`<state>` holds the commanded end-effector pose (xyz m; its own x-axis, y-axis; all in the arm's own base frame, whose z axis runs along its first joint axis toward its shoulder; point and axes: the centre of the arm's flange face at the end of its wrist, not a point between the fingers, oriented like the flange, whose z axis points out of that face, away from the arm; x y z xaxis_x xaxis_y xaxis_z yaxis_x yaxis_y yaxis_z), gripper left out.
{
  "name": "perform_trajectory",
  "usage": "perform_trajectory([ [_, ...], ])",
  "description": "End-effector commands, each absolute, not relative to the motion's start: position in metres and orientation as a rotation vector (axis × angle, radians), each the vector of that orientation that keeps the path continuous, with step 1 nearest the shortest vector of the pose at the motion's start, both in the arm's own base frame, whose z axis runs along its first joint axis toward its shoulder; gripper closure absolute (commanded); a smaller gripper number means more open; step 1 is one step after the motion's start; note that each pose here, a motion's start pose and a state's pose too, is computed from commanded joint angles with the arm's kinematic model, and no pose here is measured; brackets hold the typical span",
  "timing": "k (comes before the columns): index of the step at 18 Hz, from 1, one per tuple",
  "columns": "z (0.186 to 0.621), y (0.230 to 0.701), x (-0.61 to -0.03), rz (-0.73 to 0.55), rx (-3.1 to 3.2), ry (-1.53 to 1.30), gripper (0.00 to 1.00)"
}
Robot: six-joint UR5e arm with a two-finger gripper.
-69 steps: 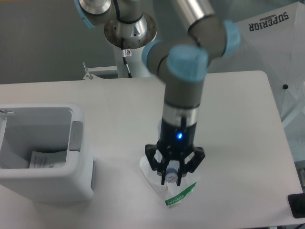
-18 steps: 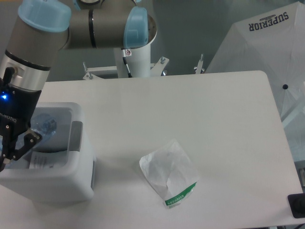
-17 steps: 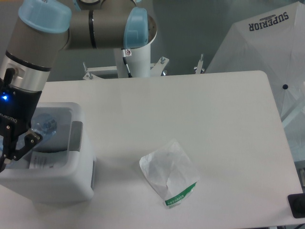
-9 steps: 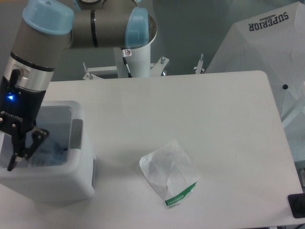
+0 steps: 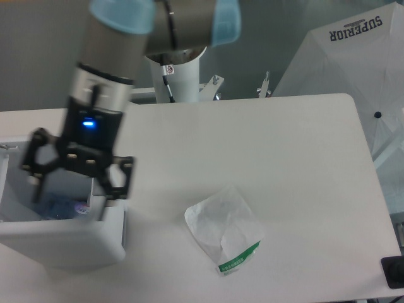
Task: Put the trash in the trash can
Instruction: 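Move the open gripper back over the clear plastic bag, then lower the gripper and pinch the edge of the plastic bag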
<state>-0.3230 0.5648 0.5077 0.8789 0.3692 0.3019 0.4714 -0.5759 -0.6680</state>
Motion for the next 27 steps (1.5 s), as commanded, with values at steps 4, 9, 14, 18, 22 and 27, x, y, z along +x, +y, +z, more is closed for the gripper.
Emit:
perform_trajectory([
  [4,0.461,0.528,-0.362,-0.117,-2.296,-0.760,0.00],
  [9,0.420,0.505,-0.383,-0.032,-2.370,-0.860,0.00],
  [14,0.350,0.485,-0.381,0.153,-2.653,-0.537,0.00],
  [18,0.336,0.491,-0.387,0.176,-2.670,-0.516,0.00],
  [22,0.313,0.498,-0.386,0.166,-2.709,-0.502,0.00],
  [27,0.269,0.514,-0.354,0.343,-2.939,0.026,0.01],
])
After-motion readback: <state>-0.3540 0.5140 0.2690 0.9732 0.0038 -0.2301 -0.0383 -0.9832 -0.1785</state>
